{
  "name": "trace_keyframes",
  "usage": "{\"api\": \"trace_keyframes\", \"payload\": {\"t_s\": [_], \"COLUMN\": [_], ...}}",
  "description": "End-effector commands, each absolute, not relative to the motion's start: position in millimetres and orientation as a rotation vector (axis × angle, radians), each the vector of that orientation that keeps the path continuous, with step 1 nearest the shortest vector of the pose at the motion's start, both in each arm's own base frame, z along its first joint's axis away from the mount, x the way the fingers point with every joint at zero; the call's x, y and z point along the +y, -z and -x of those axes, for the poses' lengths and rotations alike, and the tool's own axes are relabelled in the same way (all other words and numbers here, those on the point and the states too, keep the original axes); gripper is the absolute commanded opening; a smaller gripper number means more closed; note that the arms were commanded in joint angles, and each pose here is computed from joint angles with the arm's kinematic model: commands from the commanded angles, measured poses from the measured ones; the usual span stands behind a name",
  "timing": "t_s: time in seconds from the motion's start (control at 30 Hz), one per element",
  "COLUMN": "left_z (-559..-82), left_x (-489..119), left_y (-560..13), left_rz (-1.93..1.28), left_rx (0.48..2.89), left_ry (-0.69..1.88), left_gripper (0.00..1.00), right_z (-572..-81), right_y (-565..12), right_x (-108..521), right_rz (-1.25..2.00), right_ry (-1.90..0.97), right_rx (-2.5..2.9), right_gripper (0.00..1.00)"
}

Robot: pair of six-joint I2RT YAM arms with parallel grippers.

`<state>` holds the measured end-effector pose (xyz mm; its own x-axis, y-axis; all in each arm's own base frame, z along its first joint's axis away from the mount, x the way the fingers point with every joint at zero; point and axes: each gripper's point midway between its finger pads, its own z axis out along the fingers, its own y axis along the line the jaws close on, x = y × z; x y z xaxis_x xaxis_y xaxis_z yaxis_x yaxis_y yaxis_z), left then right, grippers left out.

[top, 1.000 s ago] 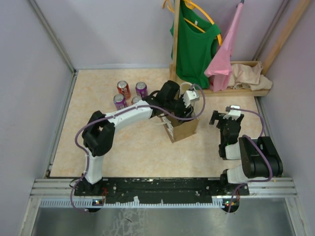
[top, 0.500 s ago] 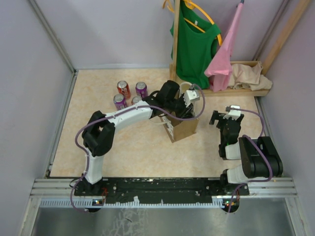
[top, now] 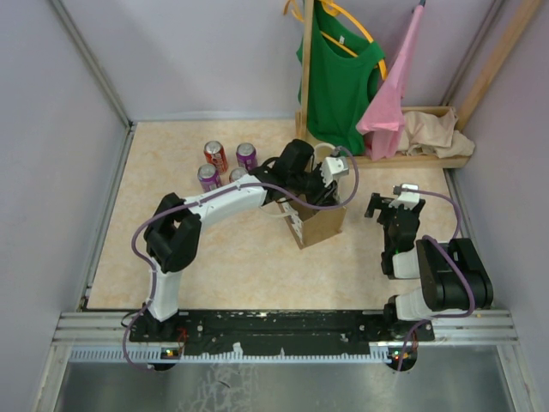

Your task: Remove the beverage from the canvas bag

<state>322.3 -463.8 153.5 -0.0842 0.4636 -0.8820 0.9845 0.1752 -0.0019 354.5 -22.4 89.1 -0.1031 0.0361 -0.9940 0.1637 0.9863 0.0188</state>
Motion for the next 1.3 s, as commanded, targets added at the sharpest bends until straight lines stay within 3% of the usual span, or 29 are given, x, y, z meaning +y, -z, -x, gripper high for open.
{"api": "trace_keyframes", "payload": {"t_s": [0.0, 0.5, 1.27], "left_z": [-325, -343, -304], "left_x": [-443, -436, -456], "left_y": [-120, -189, -275], "left_rz": [-1.440, -1.329, -1.335], "left_rx": [1.795, 1.684, 1.440], "left_ry": [0.747, 0.636, 0.915], "left_gripper": [0.00, 0.00, 0.00], "right_z": [-363, -363, -363], "right_y": [-107, -107, -107], "right_x": [-22, -23, -23], "right_rz": [-0.163, -0.163, -0.163], "right_ry": [0.096, 0.096, 0.096], "right_rx": [1.609, 1.609, 1.609], "right_gripper": [0.99, 0.99, 0.99]}}
